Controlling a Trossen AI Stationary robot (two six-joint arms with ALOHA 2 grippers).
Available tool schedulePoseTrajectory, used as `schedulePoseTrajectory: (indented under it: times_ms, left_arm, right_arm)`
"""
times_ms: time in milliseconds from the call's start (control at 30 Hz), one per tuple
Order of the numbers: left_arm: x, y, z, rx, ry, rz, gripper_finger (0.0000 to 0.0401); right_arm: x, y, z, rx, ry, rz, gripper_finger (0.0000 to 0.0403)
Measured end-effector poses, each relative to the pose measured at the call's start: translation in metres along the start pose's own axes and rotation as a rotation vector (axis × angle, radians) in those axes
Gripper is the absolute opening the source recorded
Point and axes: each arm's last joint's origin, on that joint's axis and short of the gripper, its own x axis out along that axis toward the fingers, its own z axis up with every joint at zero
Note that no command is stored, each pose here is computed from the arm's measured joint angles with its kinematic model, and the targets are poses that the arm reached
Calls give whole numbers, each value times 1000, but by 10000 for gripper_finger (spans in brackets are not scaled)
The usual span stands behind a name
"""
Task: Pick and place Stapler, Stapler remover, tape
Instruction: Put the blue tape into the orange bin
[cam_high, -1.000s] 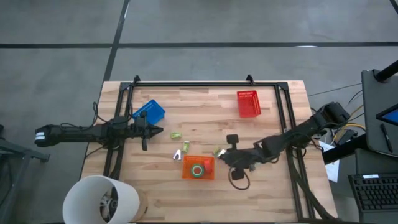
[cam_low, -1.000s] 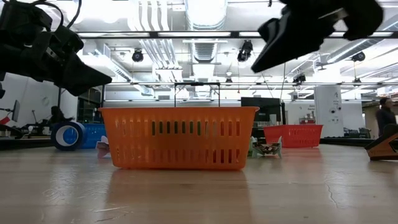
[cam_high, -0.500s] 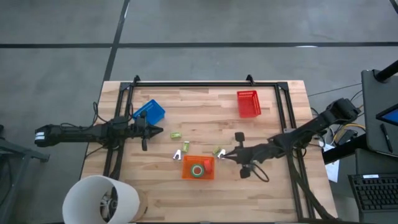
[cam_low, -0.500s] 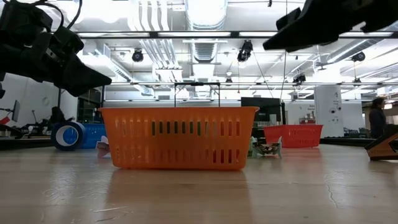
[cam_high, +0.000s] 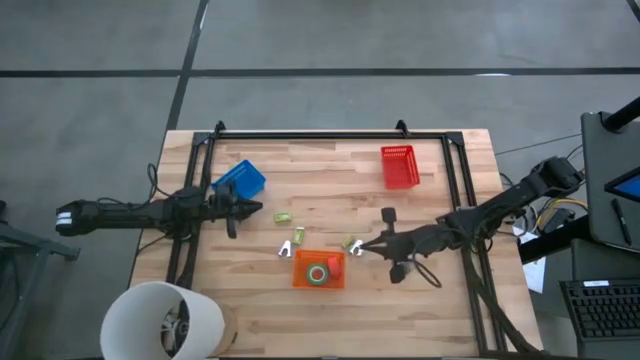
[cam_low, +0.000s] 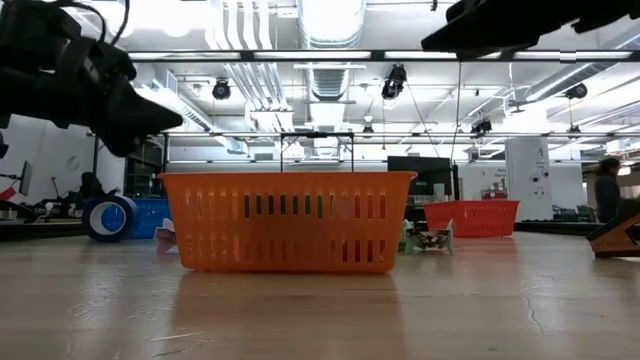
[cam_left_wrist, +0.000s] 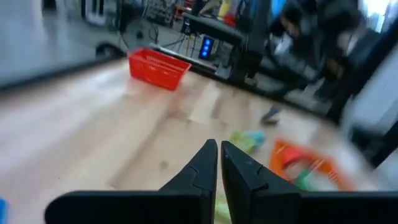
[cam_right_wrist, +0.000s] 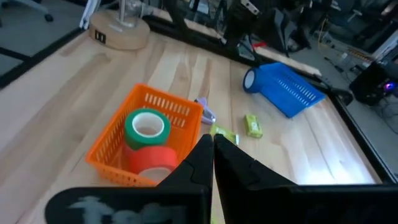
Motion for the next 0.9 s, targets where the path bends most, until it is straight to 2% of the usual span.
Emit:
schedulePoseTrajectory:
  times_ms: [100, 167, 233, 300, 433, 600, 733, 833, 900]
  left_arm:
    - [0, 0, 1, -229, -8, -5, 25]
    - [0, -1, 1, -306, -10, -8, 23]
    - [0, 0, 0, -334, -3, -4, 23]
    - [0, 0, 1, -318, -8, 0, 25]
    - [0, 1, 3, -174, -55, 55, 23]
    - [0, -2, 10, -125, -59, 65, 17]
    - [1, -2, 12, -136, 62, 131, 33]
    - [-1, -2, 13, -138, 184, 206, 62]
    - [-1, -3, 16, -112, 219, 227, 88]
  right_arm:
    - [-3, -2, 3, 6, -21, -2, 8]
    - [-4, -2, 5, -6, -38, -5, 8]
    - [-5, -3, 6, -39, -48, -7, 8]
    - [-5, -3, 7, -57, -56, -9, 8]
    - [-5, -3, 7, -63, -56, -9, 8]
    - [-5, -2, 3, -64, -44, -8, 8]
    - [-5, -1, -4, -65, -23, -4, 8]
    - [-5, -1, -8, -69, -10, -2, 8]
    - [-5, 0, -9, -61, -8, -2, 8]
